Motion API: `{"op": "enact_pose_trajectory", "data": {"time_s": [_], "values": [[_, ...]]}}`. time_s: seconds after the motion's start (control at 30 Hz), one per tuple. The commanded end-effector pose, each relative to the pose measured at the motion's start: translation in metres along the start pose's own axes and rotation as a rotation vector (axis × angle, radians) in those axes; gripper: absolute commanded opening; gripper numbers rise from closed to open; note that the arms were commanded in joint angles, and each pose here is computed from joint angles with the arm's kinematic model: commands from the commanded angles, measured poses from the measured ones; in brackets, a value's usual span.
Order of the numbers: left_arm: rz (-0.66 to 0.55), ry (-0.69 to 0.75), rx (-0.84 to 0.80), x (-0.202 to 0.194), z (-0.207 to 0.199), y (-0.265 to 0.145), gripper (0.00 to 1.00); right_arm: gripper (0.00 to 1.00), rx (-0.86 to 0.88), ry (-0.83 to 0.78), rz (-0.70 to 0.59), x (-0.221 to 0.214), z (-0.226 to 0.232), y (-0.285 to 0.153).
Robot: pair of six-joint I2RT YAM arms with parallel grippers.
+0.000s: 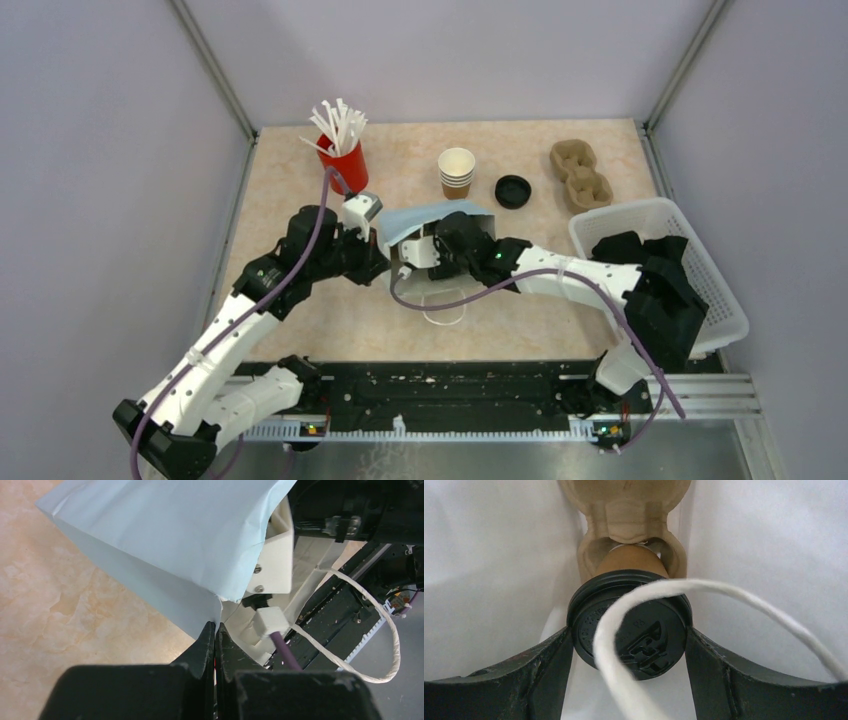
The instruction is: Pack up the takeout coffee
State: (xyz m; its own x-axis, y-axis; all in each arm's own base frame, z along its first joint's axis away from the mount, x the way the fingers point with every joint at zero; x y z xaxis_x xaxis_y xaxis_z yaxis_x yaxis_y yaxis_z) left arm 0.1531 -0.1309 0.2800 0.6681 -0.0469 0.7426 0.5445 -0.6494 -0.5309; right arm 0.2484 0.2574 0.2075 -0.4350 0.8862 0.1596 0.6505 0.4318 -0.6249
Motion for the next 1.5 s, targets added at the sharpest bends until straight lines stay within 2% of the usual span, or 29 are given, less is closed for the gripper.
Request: {"op": "enact_pose_trajectory", "data": {"time_s": [0.0,0.2,0.47,1.03,1.47], "values": [[-0.009,0.021,-0.031,0.007,-0.006,-0.003,0.0,0.46,-0.097,-0.006,-0.019,0.009,-0.012,0.018],[-0.01,0.004,-0.015,0.005,-0.004,-0.003,0.0,0.46,-0.159,0.012,-0.044,0.009,-0.017,0.029],[-0.031,-0.024,0.017,0.007,-0.004,-0.007,0.0,0.46,-0.133,0.045,-0.063,0.008,-0.017,0.026],[0.059,-0.105,-0.016,0.013,-0.017,-0.017,0.0,0.47,0.095,0.11,-0.08,0.027,-0.003,-0.004],[0.145,-0.196,0.001,0.014,-0.025,-0.028,0.0,0.46,0.385,0.199,-0.065,0.044,0.01,-0.033]]}}
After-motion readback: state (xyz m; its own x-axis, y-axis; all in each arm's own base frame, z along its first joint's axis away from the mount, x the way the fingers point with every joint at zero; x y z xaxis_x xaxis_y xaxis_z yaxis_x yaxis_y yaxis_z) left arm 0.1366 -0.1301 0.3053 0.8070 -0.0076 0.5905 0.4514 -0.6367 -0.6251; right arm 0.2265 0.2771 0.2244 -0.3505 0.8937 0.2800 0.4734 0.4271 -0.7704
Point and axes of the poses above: each gripper's point midway between its finger pads, its own y axis out along the fingers, its own z axis along the line the jaws close on, x = y × z, the point moved 9 cm from there along -y, back along the fingers, and after that the axes turned 8 degrees about -y, right-handed, at the moved point
